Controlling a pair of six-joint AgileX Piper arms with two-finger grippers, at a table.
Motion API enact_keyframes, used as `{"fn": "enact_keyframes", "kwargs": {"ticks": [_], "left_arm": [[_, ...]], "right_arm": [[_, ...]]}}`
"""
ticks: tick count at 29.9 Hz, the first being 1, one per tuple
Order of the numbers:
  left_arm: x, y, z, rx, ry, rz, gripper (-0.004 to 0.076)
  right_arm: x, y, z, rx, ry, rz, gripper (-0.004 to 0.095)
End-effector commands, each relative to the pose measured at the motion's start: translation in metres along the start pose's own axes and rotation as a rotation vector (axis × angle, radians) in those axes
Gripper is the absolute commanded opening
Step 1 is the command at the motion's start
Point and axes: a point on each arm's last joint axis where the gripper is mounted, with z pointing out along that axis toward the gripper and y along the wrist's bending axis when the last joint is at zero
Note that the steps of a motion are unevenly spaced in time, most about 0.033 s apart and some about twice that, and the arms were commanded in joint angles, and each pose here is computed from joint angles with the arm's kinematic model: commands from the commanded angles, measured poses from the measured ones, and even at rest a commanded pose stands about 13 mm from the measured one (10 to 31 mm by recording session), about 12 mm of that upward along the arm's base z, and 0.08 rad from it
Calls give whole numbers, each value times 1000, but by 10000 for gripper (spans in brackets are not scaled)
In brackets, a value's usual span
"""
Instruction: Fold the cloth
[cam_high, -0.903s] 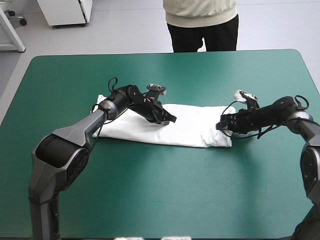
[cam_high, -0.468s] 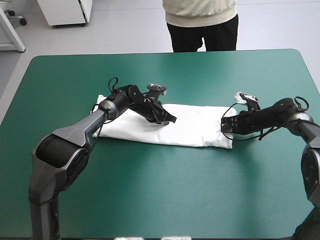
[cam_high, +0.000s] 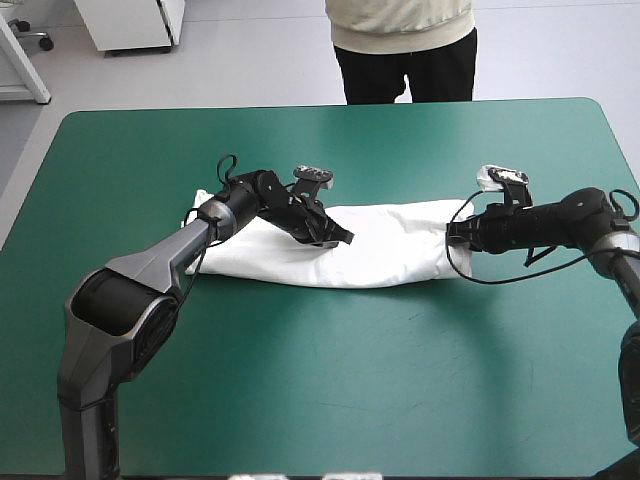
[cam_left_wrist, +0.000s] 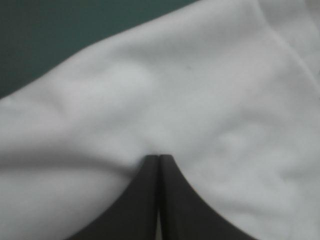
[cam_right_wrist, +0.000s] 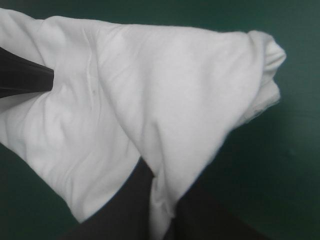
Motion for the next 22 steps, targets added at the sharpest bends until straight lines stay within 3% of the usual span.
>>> {"fn": "enact_keyframes", "kwargs": {"ticks": [1, 6, 10, 17, 22], "left_arm": [[-23, -13, -38, -30, -161, 55, -9], [-37, -20, -111, -104, -301, 126, -9], [-33, -20, -191, -212, -432, 127, -9], [14, -21, -317, -455, -521, 115, -9], [49, -31, -365, -539, -525, 99, -9]], "right_arm": [[-19, 23, -20, -42, -98, -51, 0], [-38, 60, -23, -97, -109, -136, 2], [-54, 98, -25, -69, -116, -233, 2], [-73, 172, -14, -95, -140, -367, 2], [-83, 212, 28, -150, -78, -420, 2]]}}
